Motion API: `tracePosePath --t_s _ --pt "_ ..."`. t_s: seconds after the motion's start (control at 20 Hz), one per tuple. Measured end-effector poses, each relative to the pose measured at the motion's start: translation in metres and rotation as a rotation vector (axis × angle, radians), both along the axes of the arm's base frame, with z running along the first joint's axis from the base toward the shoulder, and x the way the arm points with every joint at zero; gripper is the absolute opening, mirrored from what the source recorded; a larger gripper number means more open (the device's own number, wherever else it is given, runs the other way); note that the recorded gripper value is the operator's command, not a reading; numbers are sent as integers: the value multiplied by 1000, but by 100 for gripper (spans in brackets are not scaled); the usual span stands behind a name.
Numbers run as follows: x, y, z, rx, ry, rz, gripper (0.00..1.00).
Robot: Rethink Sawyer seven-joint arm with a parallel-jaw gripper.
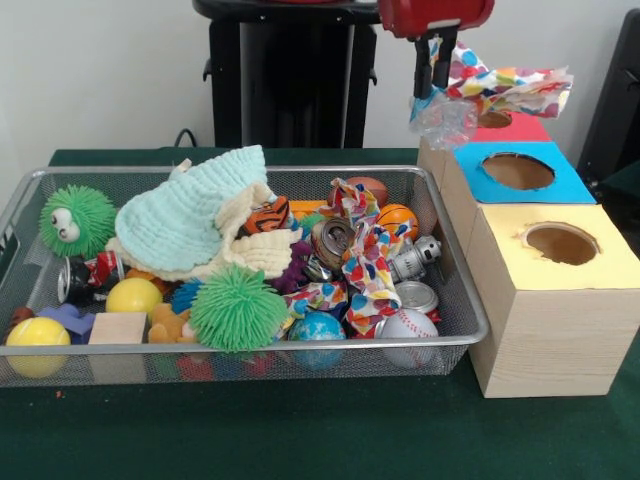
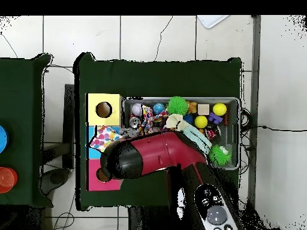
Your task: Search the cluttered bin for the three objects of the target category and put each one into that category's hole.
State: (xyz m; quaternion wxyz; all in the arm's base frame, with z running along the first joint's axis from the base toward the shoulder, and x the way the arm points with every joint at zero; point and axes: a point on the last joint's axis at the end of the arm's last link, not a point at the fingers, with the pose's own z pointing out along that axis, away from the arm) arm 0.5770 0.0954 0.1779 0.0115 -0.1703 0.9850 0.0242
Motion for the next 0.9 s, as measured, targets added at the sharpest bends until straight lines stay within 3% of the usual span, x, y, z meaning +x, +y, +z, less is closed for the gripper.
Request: tracePosePath --t_s 0.25,0.35,0.6,0.65,0.9 --pt "6 5 2 13 -26 92 0" --pt "10 5 6 23 -45 165 0" --pt "14 3 9 31 -57 228 0" --pt "16 1 11 37 -62 260 0" --pt "18 -4 12 47 -46 375 0"
